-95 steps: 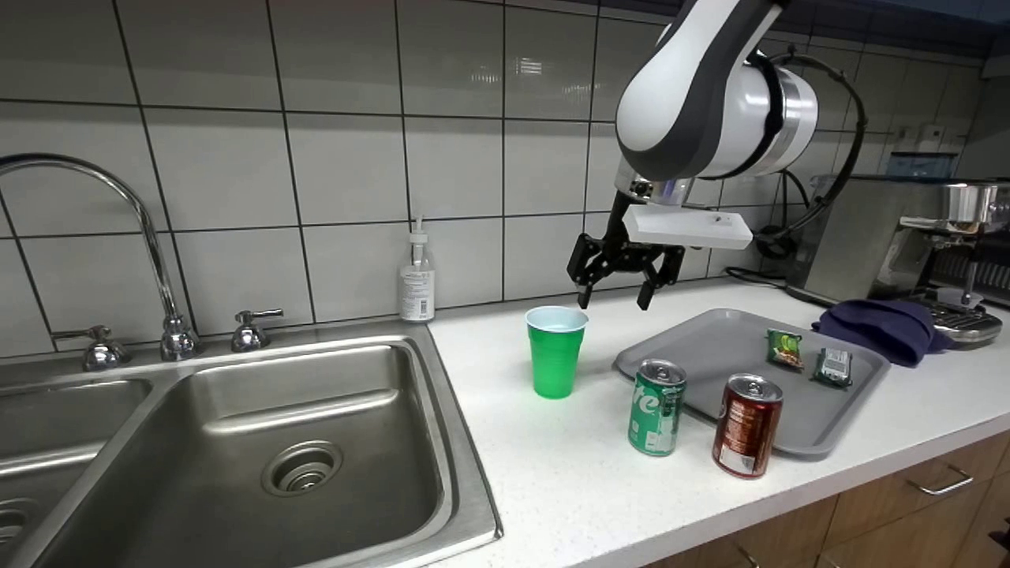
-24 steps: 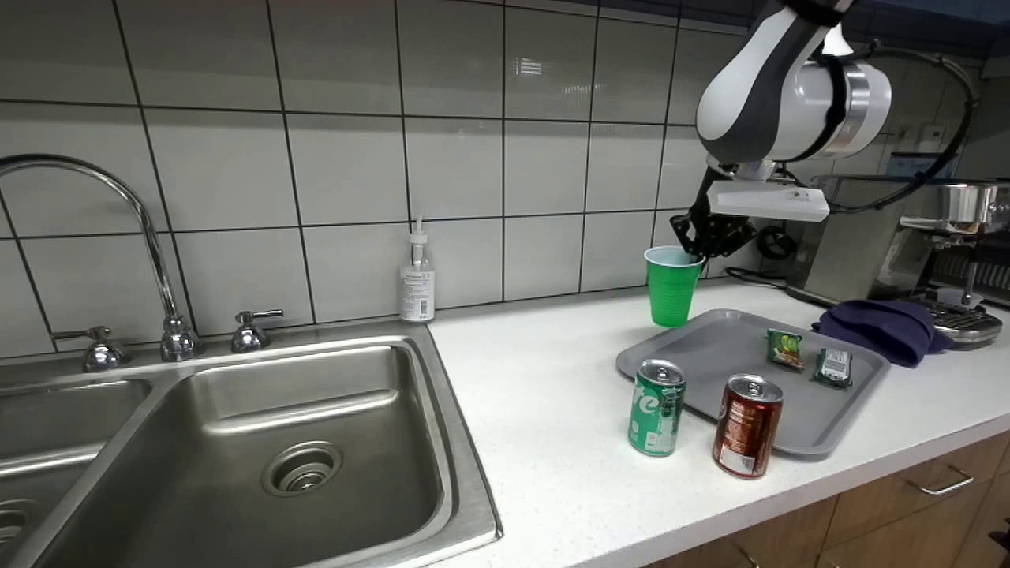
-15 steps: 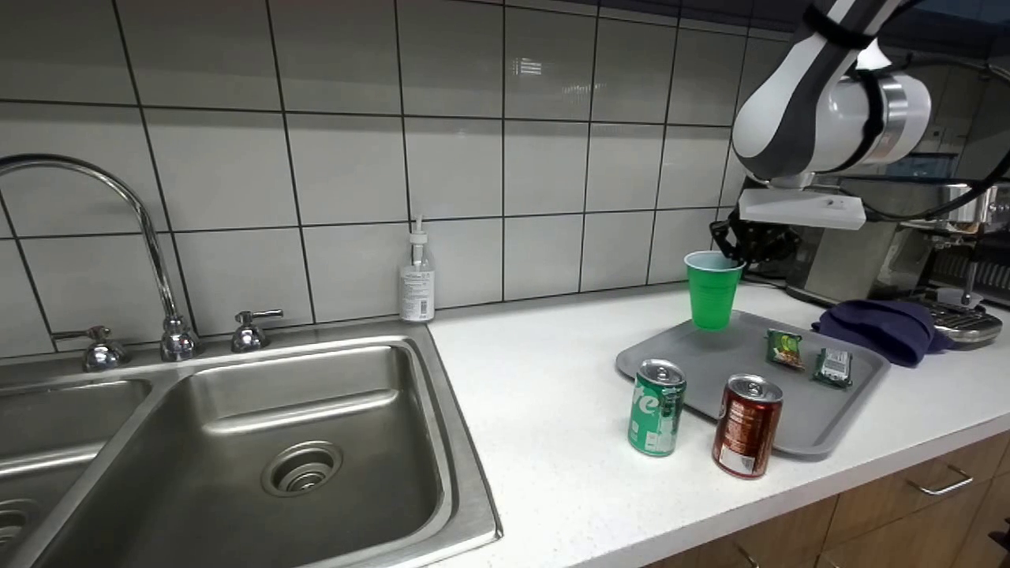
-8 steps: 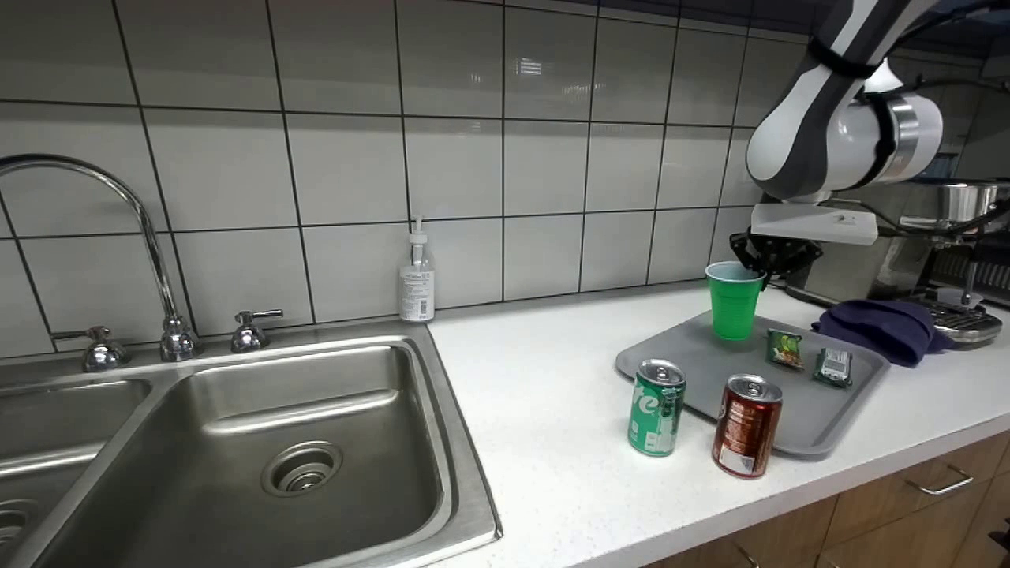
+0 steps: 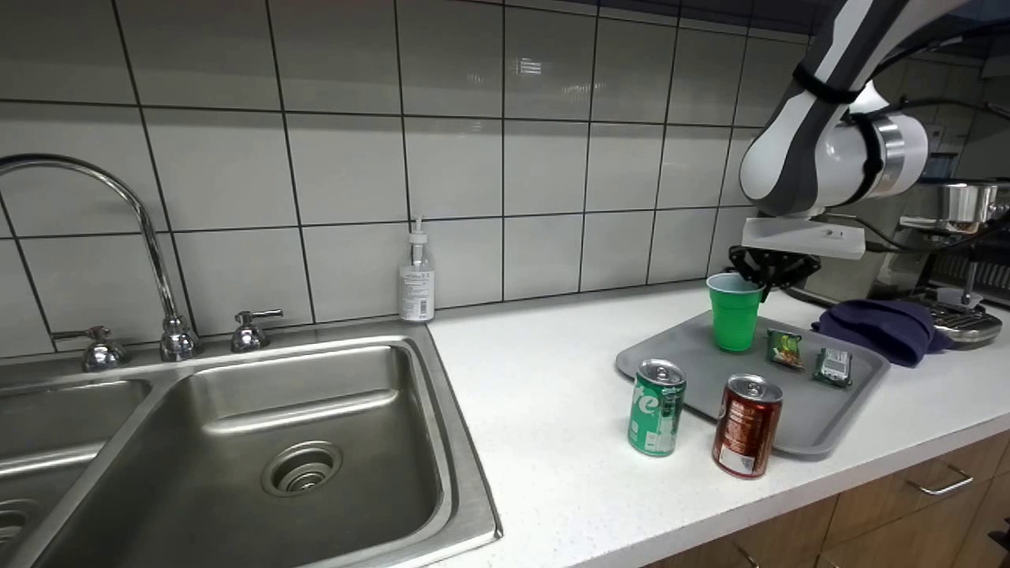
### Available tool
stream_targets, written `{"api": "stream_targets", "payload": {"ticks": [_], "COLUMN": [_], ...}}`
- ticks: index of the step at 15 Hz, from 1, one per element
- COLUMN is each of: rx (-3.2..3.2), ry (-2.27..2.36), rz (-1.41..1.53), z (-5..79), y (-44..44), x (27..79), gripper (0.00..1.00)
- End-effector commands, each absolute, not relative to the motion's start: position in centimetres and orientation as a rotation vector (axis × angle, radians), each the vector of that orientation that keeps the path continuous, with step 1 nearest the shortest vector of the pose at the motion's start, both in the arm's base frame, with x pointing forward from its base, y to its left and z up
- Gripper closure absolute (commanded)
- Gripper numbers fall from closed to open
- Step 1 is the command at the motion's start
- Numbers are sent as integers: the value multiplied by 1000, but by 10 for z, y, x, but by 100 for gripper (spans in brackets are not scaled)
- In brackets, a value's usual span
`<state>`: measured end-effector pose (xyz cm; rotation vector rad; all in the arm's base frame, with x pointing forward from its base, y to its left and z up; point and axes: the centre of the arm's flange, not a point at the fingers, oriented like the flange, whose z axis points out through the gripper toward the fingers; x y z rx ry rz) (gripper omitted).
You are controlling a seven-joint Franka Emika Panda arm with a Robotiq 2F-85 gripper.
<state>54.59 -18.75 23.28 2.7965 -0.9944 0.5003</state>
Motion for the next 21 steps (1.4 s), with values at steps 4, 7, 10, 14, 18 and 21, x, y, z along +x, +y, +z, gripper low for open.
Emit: {"api": "stream_targets", "payload": {"ticks": [4,7,10,14,18,21], "rx": [2776,2790,2795,2791,2782,2780], "ry": [-1039,-1012,-996,-968,-929,-886], "rz": [514,528,546,578,621,631], "z": [233,239,246,256,267,273], "y": [-183,-179,-174,-167,-157,-146], "x": [555,552,550,547,542,535], "gripper": [57,35,12,0,0,0]}}
